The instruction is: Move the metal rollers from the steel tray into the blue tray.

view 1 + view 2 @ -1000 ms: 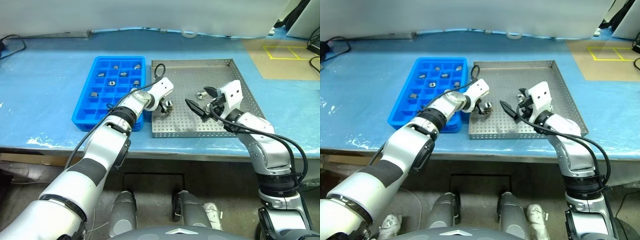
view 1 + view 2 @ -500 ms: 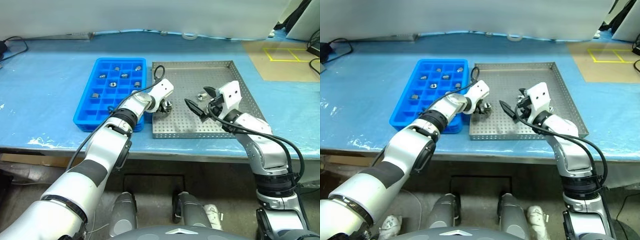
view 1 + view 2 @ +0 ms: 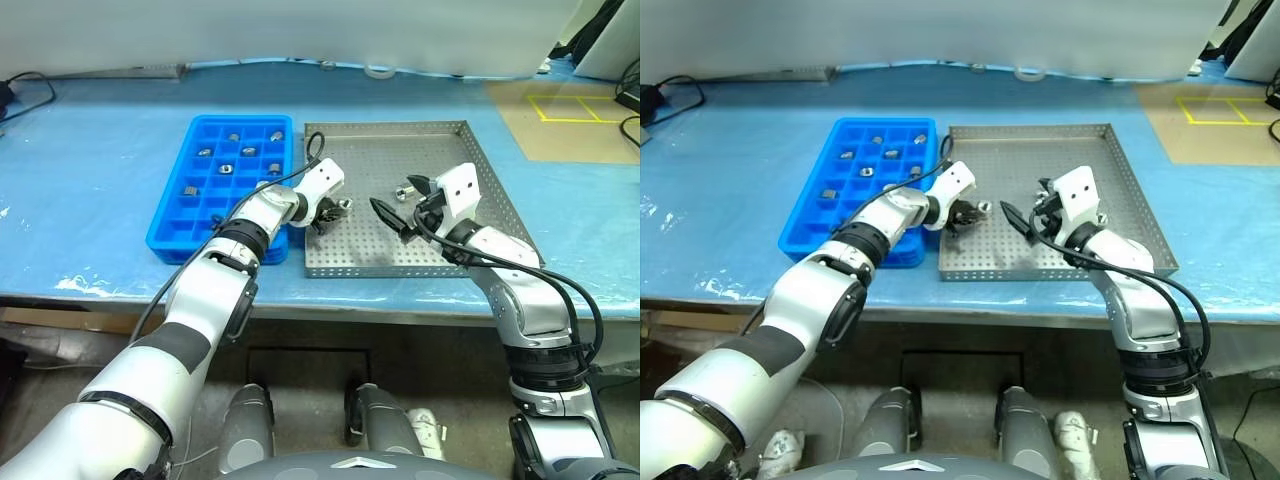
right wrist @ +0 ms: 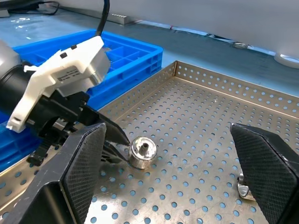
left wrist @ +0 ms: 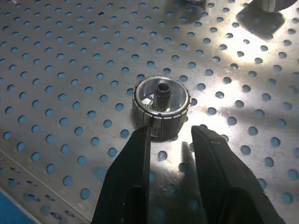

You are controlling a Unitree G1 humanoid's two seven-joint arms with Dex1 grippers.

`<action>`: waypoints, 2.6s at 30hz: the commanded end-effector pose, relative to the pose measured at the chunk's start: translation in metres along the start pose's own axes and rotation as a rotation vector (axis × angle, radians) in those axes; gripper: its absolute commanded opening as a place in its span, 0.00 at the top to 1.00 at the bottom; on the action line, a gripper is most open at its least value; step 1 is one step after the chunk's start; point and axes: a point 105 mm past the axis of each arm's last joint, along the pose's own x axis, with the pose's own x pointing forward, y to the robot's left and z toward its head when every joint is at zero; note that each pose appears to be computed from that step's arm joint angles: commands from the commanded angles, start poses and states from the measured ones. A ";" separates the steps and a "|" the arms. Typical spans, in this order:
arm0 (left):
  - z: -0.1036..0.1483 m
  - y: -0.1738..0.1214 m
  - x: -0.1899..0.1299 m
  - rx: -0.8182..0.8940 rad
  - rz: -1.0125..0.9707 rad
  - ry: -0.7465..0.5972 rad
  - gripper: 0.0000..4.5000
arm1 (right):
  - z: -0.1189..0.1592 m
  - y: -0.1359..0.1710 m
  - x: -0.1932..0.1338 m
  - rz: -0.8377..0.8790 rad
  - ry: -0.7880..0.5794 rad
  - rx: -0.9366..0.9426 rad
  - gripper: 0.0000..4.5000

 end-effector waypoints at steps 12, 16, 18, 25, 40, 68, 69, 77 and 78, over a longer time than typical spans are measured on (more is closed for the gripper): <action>0.007 0.016 -0.019 0.069 -0.018 0.000 0.40 | 0.011 0.007 0.007 0.032 -0.050 -0.027 0.00; 0.035 0.019 -0.027 0.099 -0.030 -0.098 0.10 | 0.010 0.006 0.007 0.028 -0.049 -0.024 0.00; 0.049 0.020 -0.029 0.118 -0.017 -0.129 0.00 | 0.009 0.008 0.006 0.028 -0.047 -0.023 0.00; 0.078 0.022 -0.025 0.229 0.064 -0.117 0.00 | 0.007 0.011 0.004 0.024 -0.046 -0.014 0.00; 0.033 0.023 -0.001 0.322 0.230 0.110 0.00 | -0.005 0.023 -0.011 -0.034 -0.025 0.040 0.00; -0.010 0.011 0.006 0.228 0.166 0.169 0.40 | -0.005 0.034 -0.014 0.022 -0.022 0.075 0.00; -0.011 0.012 0.006 0.223 0.167 0.170 0.40 | -0.004 0.034 -0.014 0.018 -0.026 0.081 0.00; -0.010 0.012 0.005 0.208 0.163 0.144 0.52 | -0.011 0.039 -0.015 0.014 0.002 0.071 0.00; -0.009 0.012 0.006 0.205 0.167 0.141 0.58 | -0.011 0.038 -0.014 0.013 0.002 0.070 0.00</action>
